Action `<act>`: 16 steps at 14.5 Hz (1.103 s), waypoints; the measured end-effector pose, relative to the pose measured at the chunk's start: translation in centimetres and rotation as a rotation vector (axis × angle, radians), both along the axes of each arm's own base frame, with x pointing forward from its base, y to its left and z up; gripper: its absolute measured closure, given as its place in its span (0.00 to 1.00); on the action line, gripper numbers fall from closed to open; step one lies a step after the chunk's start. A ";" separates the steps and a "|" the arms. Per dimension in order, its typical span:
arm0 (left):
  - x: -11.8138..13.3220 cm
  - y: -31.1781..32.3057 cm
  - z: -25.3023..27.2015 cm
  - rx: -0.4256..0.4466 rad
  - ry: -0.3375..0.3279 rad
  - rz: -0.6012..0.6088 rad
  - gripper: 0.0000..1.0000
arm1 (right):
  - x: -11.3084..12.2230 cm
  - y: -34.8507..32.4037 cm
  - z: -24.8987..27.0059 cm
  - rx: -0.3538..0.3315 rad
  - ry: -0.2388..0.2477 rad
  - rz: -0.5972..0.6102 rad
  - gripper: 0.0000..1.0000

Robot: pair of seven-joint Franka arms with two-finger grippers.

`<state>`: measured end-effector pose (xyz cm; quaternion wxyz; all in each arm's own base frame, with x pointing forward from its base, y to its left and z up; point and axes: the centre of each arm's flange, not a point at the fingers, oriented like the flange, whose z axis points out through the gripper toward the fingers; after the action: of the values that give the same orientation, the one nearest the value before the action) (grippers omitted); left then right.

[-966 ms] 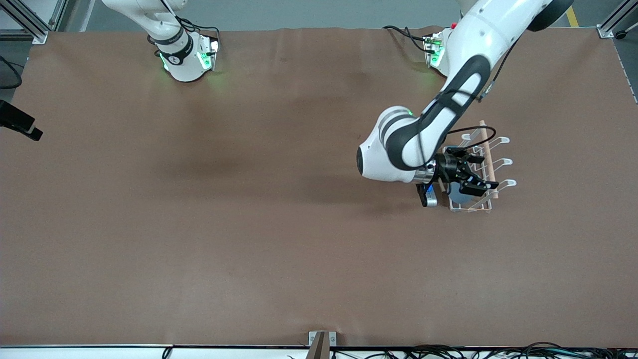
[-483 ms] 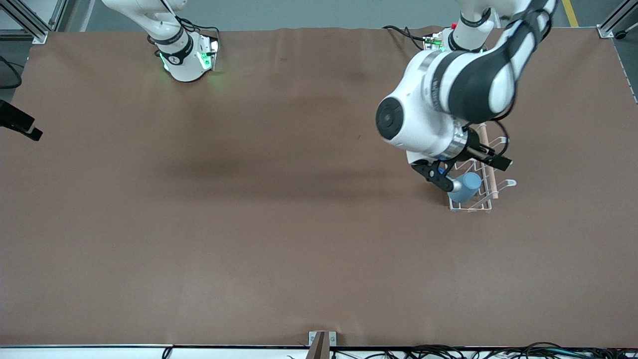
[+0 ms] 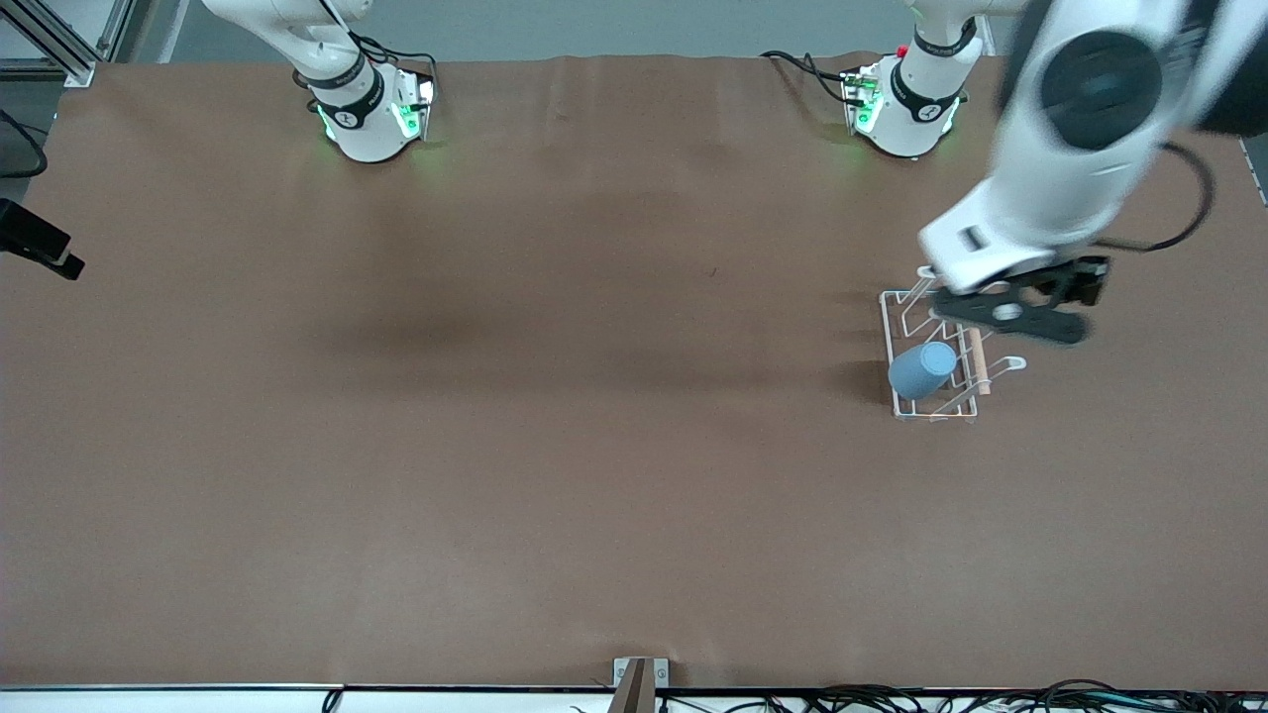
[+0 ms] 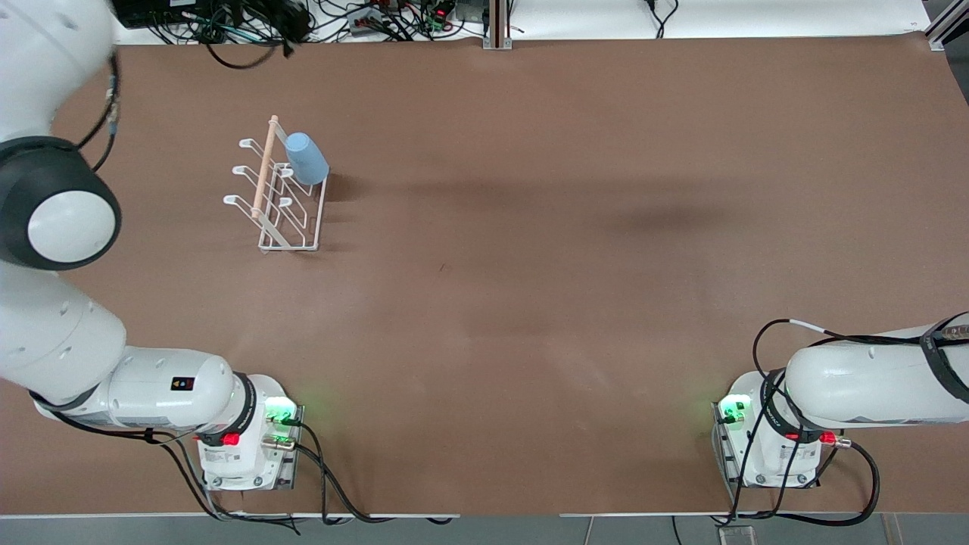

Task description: Hang cup on cup holder

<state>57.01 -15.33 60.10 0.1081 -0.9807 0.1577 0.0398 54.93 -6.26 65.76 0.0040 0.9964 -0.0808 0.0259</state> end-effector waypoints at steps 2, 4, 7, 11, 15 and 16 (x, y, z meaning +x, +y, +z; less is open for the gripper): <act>-0.5 5.5 3.4 -0.118 -0.041 0.118 0.00 | 0.0 0.0 0.0 0.000 0.000 0.000 0.00; -1.5 9.6 5.9 -0.190 -0.076 0.198 0.00 | 0.0 0.0 0.0 0.000 0.000 0.000 0.00; -3.7 11.8 7.7 -0.220 -0.128 0.235 0.00 | 0.0 0.0 0.0 0.000 -0.001 0.000 0.00; -5.5 11.3 7.9 -0.231 -0.157 0.230 0.00 | 0.0 0.0 0.0 0.000 -0.001 0.000 0.00; -3.8 11.3 7.2 -0.235 -0.184 0.232 0.00 | 0.0 0.0 0.0 0.000 -0.001 0.000 0.00; -3.3 11.3 7.2 -0.235 -0.186 0.232 0.00 | 0.0 0.0 0.0 0.000 -0.001 0.000 0.00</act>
<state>53.75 -4.05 67.25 0.0015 -0.9977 0.0364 -0.0574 54.96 -6.28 65.79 0.0041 0.9964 -0.0810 0.0263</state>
